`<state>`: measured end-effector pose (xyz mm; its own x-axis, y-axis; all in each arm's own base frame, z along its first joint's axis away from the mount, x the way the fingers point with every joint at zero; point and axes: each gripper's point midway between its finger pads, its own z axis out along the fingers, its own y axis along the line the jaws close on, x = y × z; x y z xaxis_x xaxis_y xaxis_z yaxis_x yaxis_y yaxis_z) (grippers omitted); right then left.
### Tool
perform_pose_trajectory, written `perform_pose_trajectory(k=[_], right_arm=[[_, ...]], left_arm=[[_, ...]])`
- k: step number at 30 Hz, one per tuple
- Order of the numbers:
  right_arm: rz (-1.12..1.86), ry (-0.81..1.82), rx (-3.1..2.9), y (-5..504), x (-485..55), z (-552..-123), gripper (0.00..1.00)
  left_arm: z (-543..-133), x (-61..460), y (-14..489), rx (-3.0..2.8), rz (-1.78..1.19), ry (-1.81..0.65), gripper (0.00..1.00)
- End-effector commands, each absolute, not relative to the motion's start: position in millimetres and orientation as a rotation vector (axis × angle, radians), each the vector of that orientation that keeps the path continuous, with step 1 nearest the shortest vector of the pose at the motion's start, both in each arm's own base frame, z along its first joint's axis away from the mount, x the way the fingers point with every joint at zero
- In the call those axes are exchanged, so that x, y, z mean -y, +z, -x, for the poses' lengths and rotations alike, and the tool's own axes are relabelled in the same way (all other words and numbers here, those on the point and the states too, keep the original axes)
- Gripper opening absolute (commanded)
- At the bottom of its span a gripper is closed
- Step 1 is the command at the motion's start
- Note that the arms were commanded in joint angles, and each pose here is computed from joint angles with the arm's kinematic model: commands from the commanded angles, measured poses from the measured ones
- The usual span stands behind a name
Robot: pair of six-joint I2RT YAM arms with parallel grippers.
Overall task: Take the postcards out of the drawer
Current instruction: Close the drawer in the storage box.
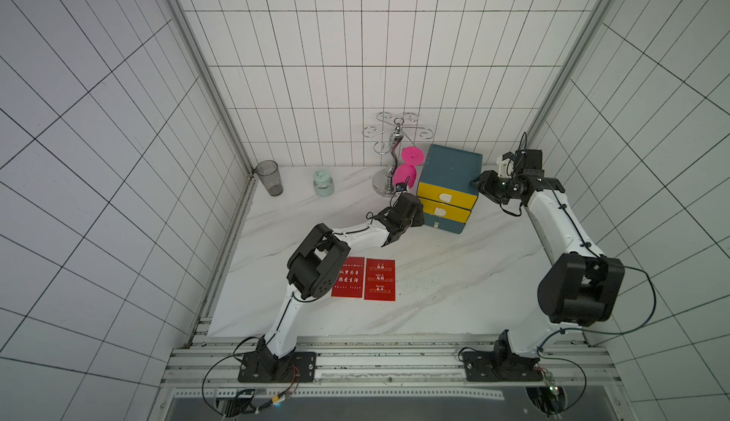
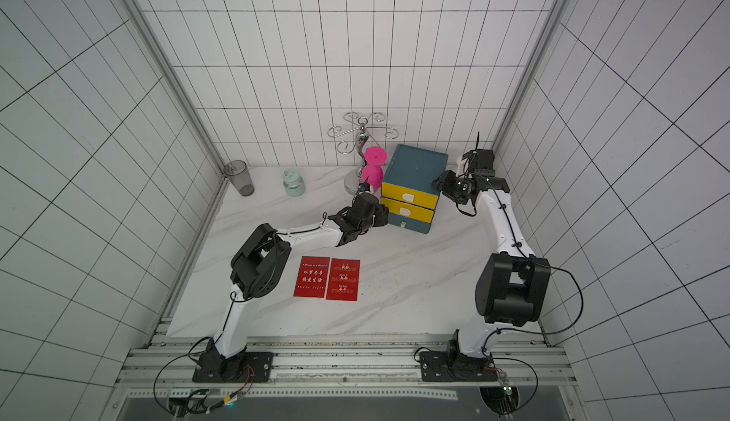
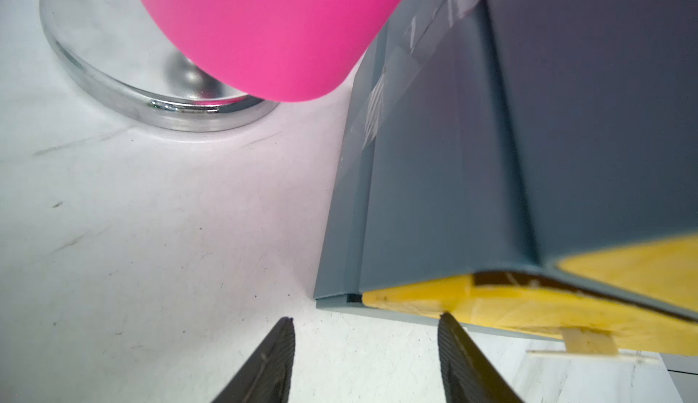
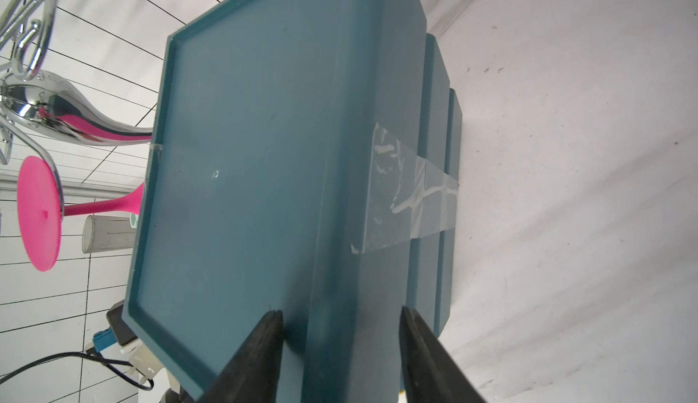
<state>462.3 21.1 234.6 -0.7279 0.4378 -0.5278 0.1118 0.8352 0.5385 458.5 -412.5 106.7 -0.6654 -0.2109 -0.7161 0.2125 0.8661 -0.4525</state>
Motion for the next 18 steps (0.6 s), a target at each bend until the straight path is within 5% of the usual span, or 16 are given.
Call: perform_pose_trajectory(k=[1, 18], right_arm=[[-0.428, 0.669, -2.411, 211, -27, -451, 0.52], [-0.426, 0.681, -2.403, 211, -25, -453, 0.52]], left_arm=[[-462, 414, 116, -2.150, -0.014, -0.649, 0.60], [-425, 410, 140, -2.176, 0.011, -0.808, 0.62]])
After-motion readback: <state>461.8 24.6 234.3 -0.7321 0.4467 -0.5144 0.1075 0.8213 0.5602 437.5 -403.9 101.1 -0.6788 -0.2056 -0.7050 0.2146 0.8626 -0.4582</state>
